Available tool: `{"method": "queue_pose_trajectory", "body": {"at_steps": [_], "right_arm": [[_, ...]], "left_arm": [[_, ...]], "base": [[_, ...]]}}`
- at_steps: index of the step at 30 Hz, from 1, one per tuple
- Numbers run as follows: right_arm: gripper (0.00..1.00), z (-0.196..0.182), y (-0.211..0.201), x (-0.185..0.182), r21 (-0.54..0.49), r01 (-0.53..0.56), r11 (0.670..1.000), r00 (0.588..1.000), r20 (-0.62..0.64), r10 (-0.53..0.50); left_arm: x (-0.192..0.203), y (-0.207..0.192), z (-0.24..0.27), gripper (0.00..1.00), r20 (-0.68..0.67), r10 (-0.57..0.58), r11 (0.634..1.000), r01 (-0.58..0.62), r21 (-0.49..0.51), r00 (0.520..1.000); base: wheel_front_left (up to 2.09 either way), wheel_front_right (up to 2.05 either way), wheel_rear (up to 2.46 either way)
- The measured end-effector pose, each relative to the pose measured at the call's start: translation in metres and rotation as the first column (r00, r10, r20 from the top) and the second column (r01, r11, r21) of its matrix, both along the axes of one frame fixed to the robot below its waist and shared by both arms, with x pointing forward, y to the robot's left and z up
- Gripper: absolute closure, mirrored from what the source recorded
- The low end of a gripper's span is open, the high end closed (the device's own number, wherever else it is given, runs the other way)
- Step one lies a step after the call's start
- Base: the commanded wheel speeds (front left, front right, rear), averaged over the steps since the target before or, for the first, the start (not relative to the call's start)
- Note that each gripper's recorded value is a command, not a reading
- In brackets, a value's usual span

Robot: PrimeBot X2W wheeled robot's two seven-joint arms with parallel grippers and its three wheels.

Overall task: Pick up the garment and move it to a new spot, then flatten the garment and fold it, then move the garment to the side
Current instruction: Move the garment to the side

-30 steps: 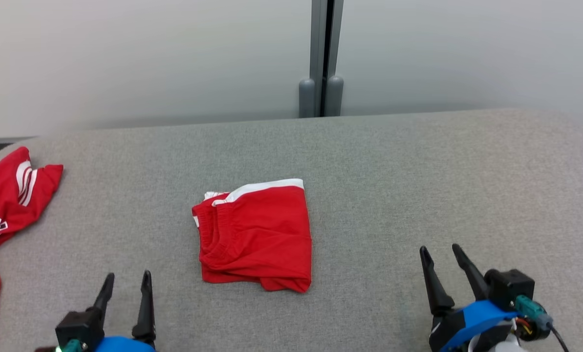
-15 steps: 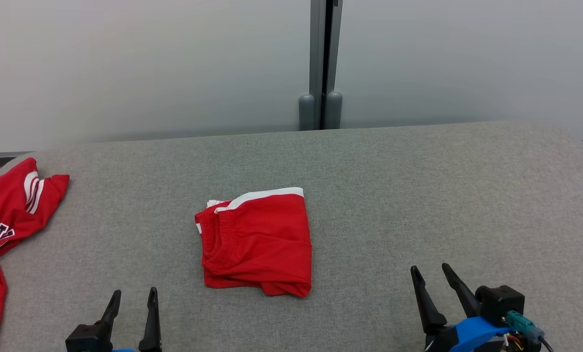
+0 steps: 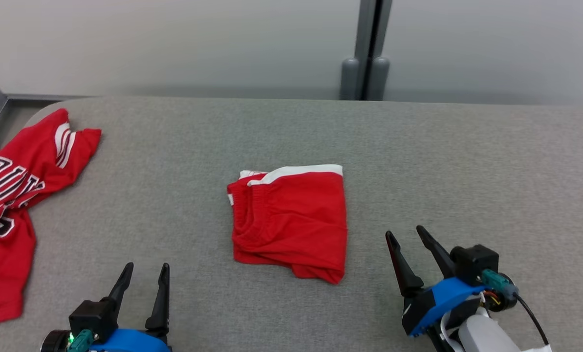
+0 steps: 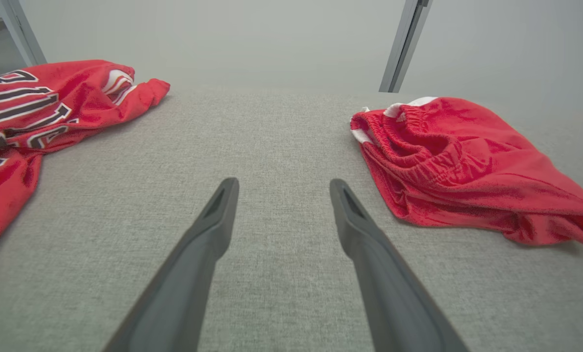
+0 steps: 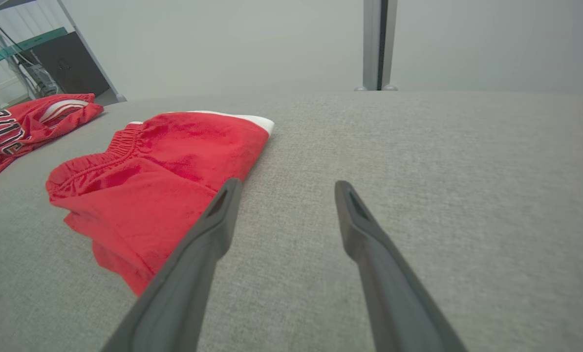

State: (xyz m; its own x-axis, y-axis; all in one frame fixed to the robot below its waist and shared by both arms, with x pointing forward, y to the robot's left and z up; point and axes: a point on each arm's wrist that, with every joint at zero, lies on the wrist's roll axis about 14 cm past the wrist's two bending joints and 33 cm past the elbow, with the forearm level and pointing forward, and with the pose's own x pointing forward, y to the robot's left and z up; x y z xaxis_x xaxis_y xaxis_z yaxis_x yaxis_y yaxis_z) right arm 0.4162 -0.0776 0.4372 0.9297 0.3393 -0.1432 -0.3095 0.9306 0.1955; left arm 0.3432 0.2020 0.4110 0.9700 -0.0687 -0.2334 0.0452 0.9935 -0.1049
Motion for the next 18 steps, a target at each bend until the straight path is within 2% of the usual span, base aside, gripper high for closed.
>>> {"method": "queue_pose_trajectory", "body": {"at_steps": [6, 12, 13, 14, 15, 18], "right_arm": [[0.00, -0.012, 0.052, 0.039, 0.005, -0.125, 0.992, 0.991, -0.036, 0.126], [0.00, -0.048, 0.080, 0.052, -0.007, -0.187, 0.982, 0.973, -0.139, 0.184], [0.08, -0.054, 0.082, 0.052, -0.005, -0.192, 0.981, 0.969, -0.160, 0.189], [0.51, -0.059, 0.084, 0.051, 0.003, -0.194, 0.981, 0.966, -0.175, 0.191], [1.00, -0.059, 0.087, 0.056, 0.014, -0.193, 0.981, 0.965, -0.178, 0.193], [1.00, -0.054, 0.083, 0.059, 0.020, -0.181, 0.983, 0.970, -0.161, 0.181]], "left_arm": [[-0.011, 0.035, -0.005, 0.00, -0.033, 0.084, 0.996, -0.084, 0.008, 0.996], [-0.025, 0.060, -0.012, 0.00, -0.074, 0.154, 0.988, -0.153, 0.024, 0.985], [-0.027, 0.062, -0.014, 0.00, -0.081, 0.163, 0.987, -0.161, 0.025, 0.983], [-0.029, 0.064, -0.015, 0.00, -0.087, 0.170, 0.985, -0.168, 0.026, 0.982], [-0.030, 0.066, -0.017, 0.00, -0.097, 0.175, 0.984, -0.173, 0.031, 0.980], [-0.024, 0.061, -0.017, 0.00, -0.093, 0.156, 0.988, -0.155, 0.026, 0.983]], "base": [[0.00, 0.00, 0.00], [0.00, 0.00, 0.00], [0.00, 0.00, 0.00], [0.00, 0.00, 0.00], [0.00, 0.00, 0.00], [0.00, 0.00, 0.00]]}}
